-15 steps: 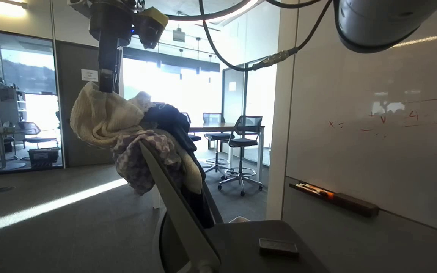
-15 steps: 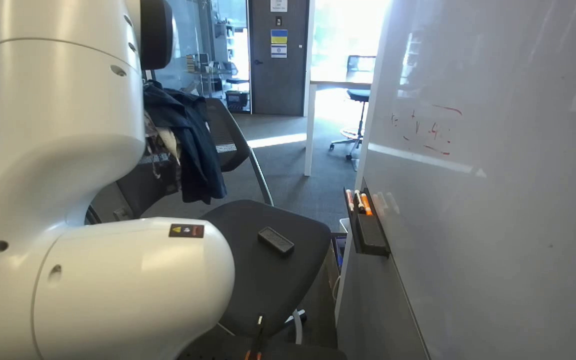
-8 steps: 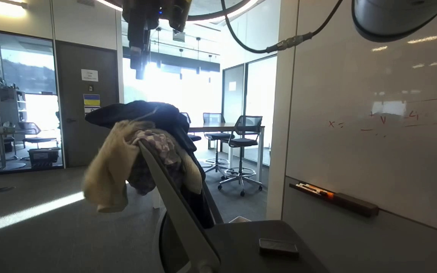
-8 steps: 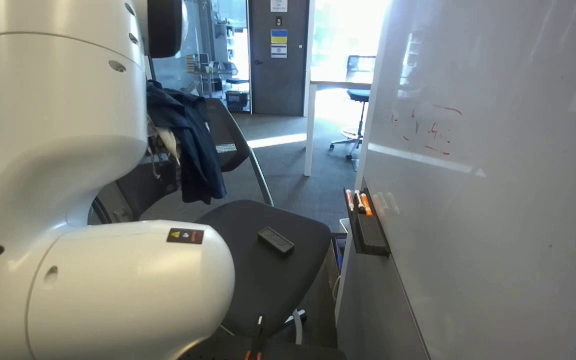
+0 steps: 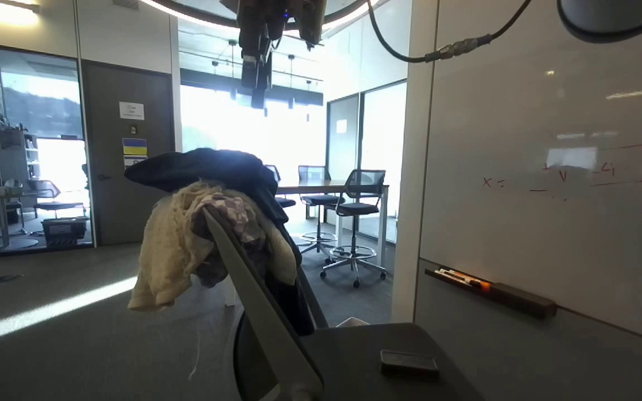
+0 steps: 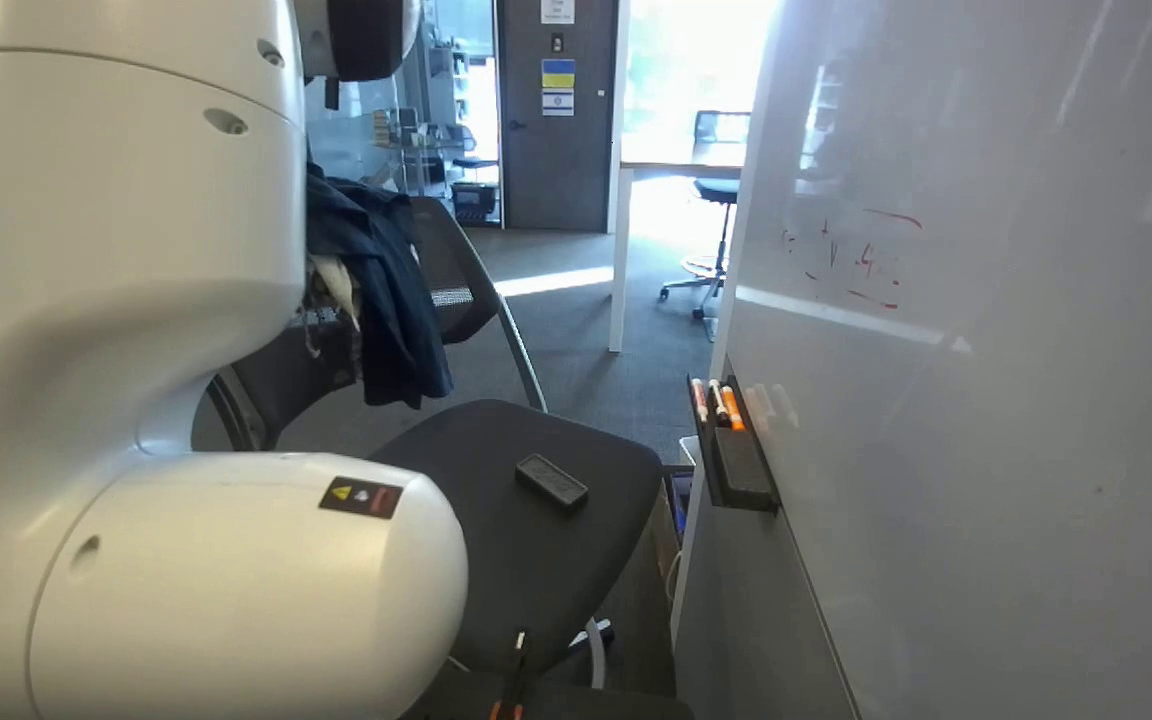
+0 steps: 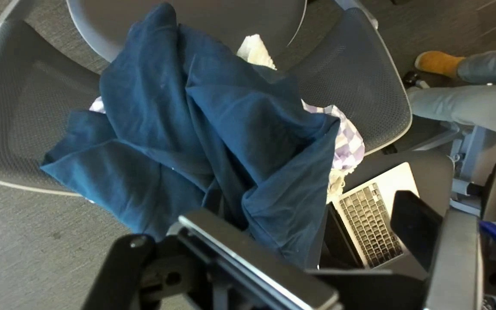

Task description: Put the clothes on the backrest of the chair

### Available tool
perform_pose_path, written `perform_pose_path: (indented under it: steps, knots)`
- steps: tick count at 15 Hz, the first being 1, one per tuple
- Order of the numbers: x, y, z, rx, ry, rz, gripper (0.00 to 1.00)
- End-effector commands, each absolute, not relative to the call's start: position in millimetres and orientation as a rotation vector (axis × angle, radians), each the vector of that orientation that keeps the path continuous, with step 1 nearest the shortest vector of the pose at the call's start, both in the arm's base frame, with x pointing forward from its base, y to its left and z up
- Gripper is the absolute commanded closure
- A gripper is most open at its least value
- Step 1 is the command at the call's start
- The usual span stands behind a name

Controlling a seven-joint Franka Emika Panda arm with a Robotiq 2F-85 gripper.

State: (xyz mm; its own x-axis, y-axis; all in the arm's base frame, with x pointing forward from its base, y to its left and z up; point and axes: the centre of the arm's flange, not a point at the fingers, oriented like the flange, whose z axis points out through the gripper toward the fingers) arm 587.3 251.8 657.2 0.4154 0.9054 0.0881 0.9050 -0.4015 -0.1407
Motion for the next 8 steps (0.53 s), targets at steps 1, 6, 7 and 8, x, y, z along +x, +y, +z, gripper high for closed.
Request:
perform_pose_path:
  steps: [1,6,7,8]
  knots:
    - [548,211,646,-2.536,-1.455,0.017,0.00]
    - [524,164,637,-2.581,-1.255,-0.034,0.00]
    - [520,156,633,-2.590,-1.213,-0.041,0.00]
    - [516,147,628,-2.599,-1.166,-0.041,0.00]
